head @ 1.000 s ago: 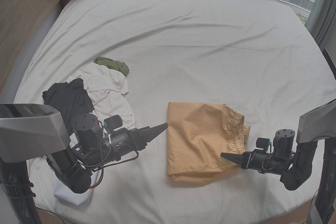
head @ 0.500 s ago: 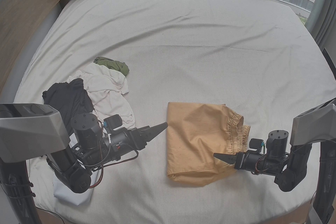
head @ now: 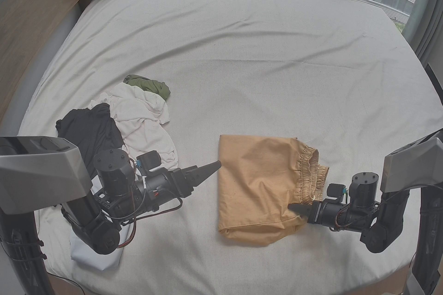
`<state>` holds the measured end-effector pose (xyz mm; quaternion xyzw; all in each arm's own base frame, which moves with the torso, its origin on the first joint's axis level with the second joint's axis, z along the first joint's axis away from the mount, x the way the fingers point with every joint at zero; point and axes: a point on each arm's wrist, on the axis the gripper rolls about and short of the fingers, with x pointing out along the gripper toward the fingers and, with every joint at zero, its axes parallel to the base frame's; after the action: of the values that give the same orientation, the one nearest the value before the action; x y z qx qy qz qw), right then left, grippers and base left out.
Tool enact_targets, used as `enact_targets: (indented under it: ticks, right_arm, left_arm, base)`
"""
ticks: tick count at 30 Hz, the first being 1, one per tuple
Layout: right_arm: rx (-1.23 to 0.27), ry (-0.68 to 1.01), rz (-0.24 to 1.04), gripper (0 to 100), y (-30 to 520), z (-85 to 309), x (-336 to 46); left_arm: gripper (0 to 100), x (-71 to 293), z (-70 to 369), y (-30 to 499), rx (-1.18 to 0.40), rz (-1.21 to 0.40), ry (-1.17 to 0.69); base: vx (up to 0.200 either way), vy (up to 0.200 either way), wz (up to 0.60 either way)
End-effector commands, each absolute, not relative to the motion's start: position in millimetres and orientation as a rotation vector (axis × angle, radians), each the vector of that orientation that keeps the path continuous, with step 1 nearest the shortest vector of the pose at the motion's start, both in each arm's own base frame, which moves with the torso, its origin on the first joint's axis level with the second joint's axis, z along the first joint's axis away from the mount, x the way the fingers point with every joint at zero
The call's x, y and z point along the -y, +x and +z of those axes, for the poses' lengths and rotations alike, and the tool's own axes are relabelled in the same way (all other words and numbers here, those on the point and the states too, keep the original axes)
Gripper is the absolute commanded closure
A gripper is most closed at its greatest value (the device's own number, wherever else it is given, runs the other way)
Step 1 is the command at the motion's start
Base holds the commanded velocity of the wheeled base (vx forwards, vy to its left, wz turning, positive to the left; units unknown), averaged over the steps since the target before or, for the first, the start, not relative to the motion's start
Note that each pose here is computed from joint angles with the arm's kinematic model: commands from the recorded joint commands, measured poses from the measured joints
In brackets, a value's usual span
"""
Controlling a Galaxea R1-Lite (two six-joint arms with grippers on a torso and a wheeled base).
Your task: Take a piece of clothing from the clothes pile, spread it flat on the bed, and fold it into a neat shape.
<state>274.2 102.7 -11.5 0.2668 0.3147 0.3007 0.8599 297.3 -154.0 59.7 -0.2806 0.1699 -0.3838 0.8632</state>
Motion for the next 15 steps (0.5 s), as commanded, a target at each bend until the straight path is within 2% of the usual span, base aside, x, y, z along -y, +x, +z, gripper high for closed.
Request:
enact_targets:
  ticks: [1, 15]
  right_arm:
    - [-0.659, 0.566, 0.654, 100, 273.0, -8.2, -104.1]
    - [-0.543, 0.597, 0.772, 100, 256.8, 44.4, -117.2]
  left_arm:
    - [0, 154.1, 60.2, 297.5, -0.354, -0.805, -0.588]
    - [0, 153.2, 61.4, 298.1, -0.348, -0.804, -0.587]
  base:
    - [0.000, 0.000, 0.00]
    - [0.000, 0.000, 0.00]
